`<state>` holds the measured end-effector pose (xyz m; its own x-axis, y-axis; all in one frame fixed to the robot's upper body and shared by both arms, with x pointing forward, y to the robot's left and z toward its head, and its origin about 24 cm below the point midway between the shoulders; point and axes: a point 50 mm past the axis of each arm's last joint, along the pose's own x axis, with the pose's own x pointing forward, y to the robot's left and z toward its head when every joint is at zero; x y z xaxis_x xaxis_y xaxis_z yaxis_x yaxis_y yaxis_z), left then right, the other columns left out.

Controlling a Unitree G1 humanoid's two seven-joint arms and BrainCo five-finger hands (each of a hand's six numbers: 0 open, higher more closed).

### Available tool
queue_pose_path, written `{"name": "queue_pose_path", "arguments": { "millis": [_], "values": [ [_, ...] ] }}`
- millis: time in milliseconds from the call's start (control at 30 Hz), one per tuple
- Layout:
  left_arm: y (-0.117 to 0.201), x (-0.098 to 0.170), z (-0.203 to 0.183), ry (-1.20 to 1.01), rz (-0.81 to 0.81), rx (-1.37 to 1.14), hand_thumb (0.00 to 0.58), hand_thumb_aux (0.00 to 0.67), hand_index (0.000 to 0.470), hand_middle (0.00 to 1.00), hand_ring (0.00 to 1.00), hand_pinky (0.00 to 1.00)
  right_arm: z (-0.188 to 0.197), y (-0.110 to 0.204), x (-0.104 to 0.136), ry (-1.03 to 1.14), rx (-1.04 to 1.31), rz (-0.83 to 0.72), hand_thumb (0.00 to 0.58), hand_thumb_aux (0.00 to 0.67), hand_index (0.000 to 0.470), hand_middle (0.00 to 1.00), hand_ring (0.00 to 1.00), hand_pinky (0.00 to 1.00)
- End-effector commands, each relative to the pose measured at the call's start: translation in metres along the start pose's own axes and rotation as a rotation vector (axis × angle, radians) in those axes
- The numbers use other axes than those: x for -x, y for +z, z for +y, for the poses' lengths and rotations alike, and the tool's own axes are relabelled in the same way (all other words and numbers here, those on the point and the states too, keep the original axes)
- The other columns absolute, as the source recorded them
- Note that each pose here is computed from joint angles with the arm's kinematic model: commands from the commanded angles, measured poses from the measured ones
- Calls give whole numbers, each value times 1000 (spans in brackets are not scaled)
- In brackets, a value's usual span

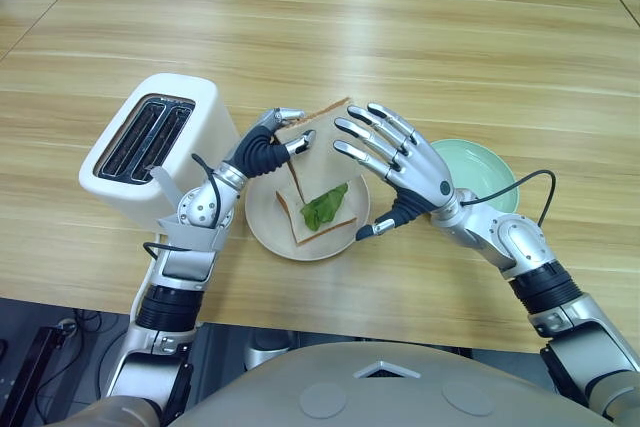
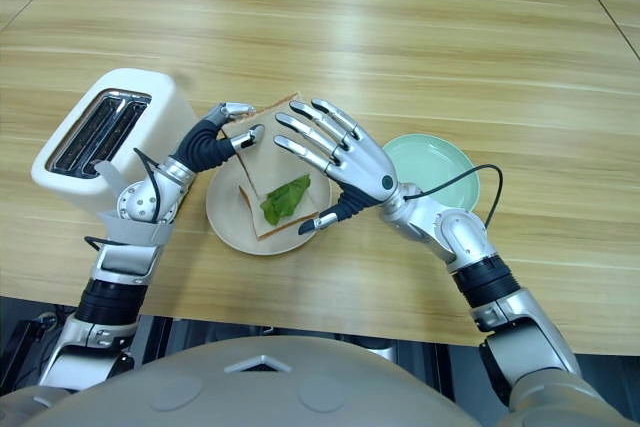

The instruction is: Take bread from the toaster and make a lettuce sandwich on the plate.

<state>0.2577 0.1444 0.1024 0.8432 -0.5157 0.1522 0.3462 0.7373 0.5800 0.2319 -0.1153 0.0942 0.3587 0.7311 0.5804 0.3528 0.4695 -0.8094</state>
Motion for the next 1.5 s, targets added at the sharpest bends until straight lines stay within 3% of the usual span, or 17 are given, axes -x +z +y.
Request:
{"name": "queue_pose_path", "arguments": {
  "millis": [33, 833, 1500],
  "values": [
    [-14, 4, -12, -71, 60, 11, 580, 670, 460, 1000, 1000, 1000, 4, 0, 2, 31, 2, -7, 0, 0, 0, 0, 0, 0],
    [-39, 16, -23, -141, 169, 16, 580, 670, 460, 1000, 1000, 1000, 30, -1, 36, 161, -27, 46, 0, 0, 0, 0, 0, 0],
    [-59, 18, -36, -170, 243, 43, 580, 670, 460, 1000, 1000, 1000, 47, 5, 58, 278, -37, -6, 0, 0, 0, 0, 0, 0]
  ]
}}
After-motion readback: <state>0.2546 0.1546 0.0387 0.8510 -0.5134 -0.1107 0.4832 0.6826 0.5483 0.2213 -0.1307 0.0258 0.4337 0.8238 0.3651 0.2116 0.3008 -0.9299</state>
